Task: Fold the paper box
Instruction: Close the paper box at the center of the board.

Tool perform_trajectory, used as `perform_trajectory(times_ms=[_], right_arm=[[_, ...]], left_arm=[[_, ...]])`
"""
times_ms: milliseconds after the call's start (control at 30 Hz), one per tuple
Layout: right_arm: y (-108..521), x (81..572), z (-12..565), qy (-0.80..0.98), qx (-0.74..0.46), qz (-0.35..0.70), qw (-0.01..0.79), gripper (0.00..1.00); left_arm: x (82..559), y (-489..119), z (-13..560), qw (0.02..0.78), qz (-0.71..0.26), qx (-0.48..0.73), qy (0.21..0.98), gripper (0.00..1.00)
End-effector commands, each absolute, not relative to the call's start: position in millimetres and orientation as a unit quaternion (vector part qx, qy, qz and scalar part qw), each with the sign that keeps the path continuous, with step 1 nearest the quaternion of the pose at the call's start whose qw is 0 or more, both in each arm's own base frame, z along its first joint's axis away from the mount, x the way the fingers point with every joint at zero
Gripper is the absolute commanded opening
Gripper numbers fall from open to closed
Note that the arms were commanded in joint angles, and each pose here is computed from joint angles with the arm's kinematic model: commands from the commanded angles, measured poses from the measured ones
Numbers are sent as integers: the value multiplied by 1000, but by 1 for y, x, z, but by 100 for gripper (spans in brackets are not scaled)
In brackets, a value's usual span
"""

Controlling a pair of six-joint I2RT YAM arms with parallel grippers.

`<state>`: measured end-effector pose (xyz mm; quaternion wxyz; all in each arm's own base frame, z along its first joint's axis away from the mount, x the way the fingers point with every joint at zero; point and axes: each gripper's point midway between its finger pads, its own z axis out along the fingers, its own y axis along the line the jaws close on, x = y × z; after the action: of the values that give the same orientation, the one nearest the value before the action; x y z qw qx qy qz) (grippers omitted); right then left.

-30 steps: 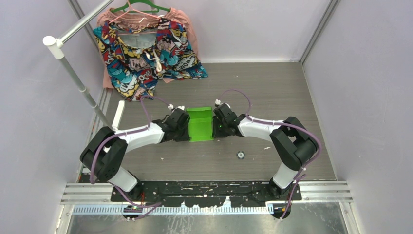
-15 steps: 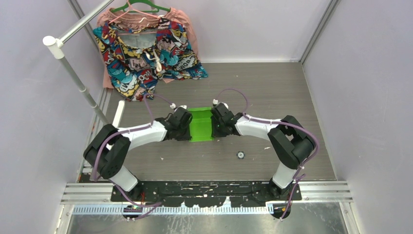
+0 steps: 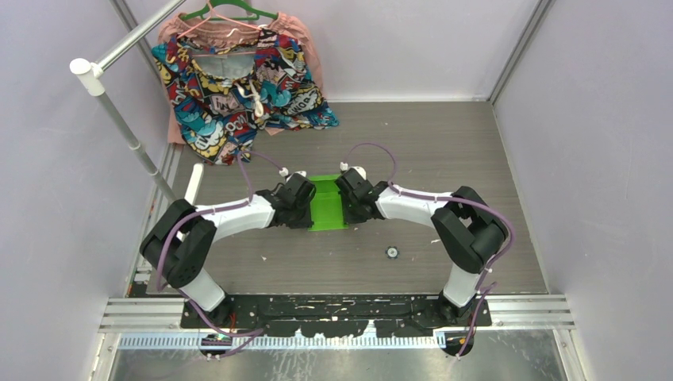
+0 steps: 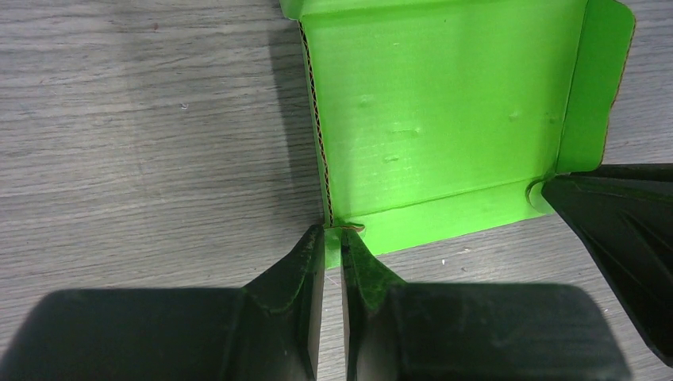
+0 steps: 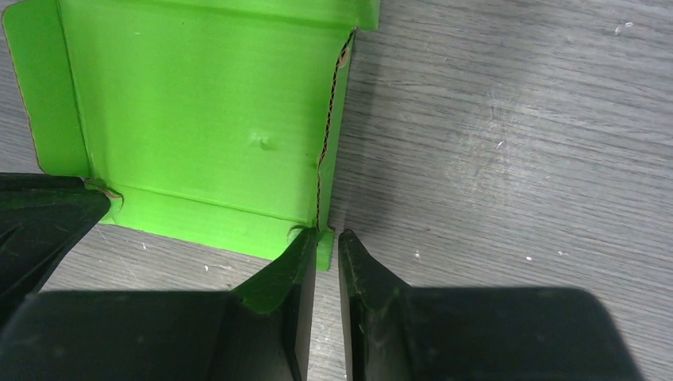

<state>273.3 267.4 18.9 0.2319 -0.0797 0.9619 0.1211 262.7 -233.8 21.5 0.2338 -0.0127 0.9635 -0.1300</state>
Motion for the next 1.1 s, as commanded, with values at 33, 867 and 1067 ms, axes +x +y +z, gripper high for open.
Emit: perform_trajectory(times_ms=[33,867,1067], right_arm=[[258,268,9,967,-100,72,222,22],[256,255,-6,970,-121,33,210,21],[257,252,-10,970,-124,28,205,21]], left_arm=[[260,-235,16,227,-120,1,967,14],[245,-225,-1,210,-111,0,971,13],[241,-224,-5,204,-113,-5,972,13]])
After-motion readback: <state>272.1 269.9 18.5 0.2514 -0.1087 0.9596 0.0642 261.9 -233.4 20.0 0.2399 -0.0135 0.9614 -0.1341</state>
